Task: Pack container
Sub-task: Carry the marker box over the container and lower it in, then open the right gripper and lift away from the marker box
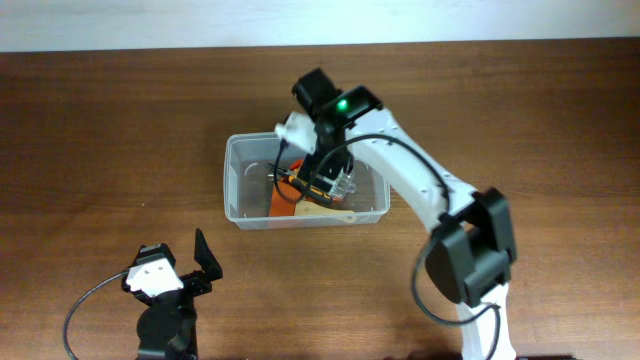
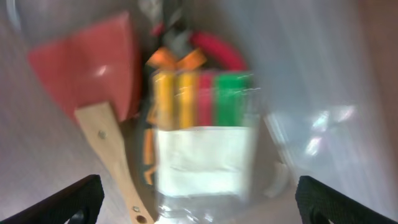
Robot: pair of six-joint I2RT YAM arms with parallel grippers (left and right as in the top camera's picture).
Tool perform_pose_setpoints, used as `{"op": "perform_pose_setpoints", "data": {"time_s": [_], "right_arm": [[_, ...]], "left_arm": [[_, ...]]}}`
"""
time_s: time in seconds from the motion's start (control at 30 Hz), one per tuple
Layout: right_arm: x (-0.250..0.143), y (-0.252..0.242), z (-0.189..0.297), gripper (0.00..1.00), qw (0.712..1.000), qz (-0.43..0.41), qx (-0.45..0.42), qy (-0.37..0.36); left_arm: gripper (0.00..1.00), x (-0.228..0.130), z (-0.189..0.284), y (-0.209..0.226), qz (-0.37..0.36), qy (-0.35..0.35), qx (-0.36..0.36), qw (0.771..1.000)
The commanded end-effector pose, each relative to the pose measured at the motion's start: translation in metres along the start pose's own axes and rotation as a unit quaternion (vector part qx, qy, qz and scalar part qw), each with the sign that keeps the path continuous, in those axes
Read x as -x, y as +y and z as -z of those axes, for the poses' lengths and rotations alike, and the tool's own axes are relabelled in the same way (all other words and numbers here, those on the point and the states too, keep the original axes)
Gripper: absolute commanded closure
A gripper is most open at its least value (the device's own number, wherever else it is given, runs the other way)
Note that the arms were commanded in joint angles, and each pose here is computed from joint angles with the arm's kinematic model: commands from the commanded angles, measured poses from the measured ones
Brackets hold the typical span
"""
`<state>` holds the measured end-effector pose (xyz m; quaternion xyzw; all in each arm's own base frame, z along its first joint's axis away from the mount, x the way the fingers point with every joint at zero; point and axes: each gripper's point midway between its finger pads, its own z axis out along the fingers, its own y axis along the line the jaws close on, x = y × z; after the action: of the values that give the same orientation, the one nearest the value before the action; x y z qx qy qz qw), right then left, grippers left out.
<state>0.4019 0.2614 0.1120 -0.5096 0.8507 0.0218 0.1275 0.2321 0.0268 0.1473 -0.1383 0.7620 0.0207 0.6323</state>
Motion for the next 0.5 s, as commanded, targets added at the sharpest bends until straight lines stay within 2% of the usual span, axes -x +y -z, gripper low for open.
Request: {"op": "perform_pose_setpoints", "data": {"time_s": [0.0,0.2,0.3,0.47], "right_arm": [[0.003,-0.063,0.113,0.01,0.975,-0.160,-0.123,-0.089],[-0.067,-0.128,0.192,0.01,0.914,-0.341,-0.184,-0.124],[-0.104,-0.153,0.212,0.01,0.888,-0.392,-0.205,-0.126],[-0.147,-0.177,0.223,0.01,0.864,-0.437,-0.223,-0.114]], "left_arm": [[0.01,0.000,0.000,0.000,-0.004,-0.001,0.000,1.000],[0.01,0.000,0.000,0.000,-0.004,-0.001,0.000,1.000],[0.01,0.000,0.000,0.000,-0.004,-0.001,0.000,1.000],[0.01,0.000,0.000,0.000,-0.004,-0.001,0.000,1.000]]}}
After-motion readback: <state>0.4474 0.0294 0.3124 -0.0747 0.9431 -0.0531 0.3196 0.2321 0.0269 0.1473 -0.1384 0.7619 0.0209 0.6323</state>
